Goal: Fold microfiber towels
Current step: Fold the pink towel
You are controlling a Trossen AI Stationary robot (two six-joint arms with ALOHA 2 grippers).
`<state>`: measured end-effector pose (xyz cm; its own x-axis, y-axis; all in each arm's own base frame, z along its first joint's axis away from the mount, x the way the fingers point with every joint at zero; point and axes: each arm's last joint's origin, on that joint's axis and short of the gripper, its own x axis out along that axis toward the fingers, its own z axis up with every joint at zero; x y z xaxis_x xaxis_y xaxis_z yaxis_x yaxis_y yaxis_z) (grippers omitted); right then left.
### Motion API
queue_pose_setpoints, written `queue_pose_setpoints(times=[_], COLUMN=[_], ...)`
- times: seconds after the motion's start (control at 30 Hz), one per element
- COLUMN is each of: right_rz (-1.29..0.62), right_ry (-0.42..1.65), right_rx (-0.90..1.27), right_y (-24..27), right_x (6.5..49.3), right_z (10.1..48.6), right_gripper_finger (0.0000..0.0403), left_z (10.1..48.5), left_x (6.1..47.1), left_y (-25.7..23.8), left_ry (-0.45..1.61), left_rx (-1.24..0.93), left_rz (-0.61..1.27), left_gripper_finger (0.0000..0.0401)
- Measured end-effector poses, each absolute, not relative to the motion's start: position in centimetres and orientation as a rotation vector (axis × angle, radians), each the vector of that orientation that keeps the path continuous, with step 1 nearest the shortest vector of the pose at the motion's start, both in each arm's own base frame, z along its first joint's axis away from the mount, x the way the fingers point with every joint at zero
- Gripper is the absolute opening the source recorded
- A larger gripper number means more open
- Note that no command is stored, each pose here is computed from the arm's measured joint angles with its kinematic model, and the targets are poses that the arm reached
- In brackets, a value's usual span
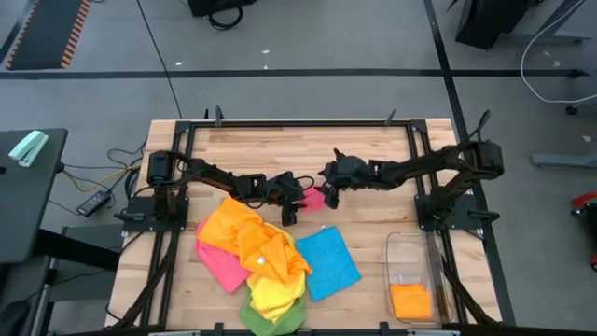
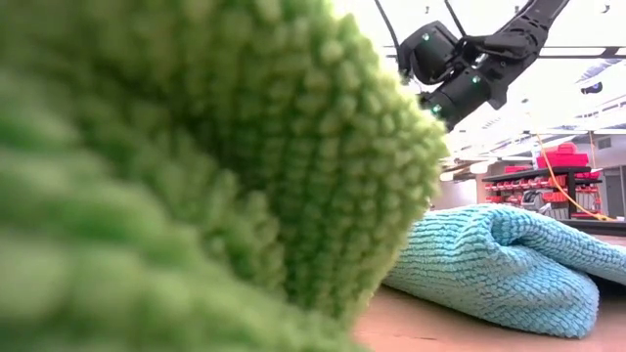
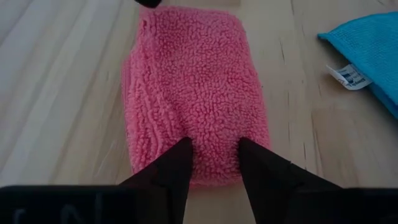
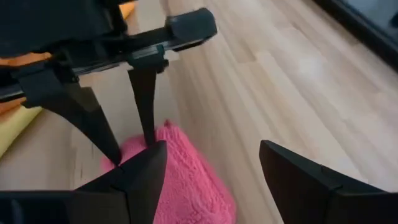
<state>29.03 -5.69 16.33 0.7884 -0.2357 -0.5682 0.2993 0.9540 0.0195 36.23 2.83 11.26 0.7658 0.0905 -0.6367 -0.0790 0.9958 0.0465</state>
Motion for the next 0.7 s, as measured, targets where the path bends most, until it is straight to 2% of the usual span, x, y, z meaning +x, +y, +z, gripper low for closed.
queue_pose_setpoints(times=[0.37, 0.7], right_rz=[-0.180, -0.288], right_ry=[0.657, 0.762], right_rx=[0.207, 0.188], right_y=[-6.3, -6.5], right_x=[28.6, 28.2], right_z=[15.7, 14.3], right_gripper_finger=[0.0266, 0.0266], left_z=[12.2, 14.4], left_x=[36.2, 35.5], left_y=[2.8, 2.5], left_ry=[0.664, 0.664], left_rx=[0.048, 0.123], left_rz=[0.082, 0.051], left_gripper_finger=[0.0137, 0.0134])
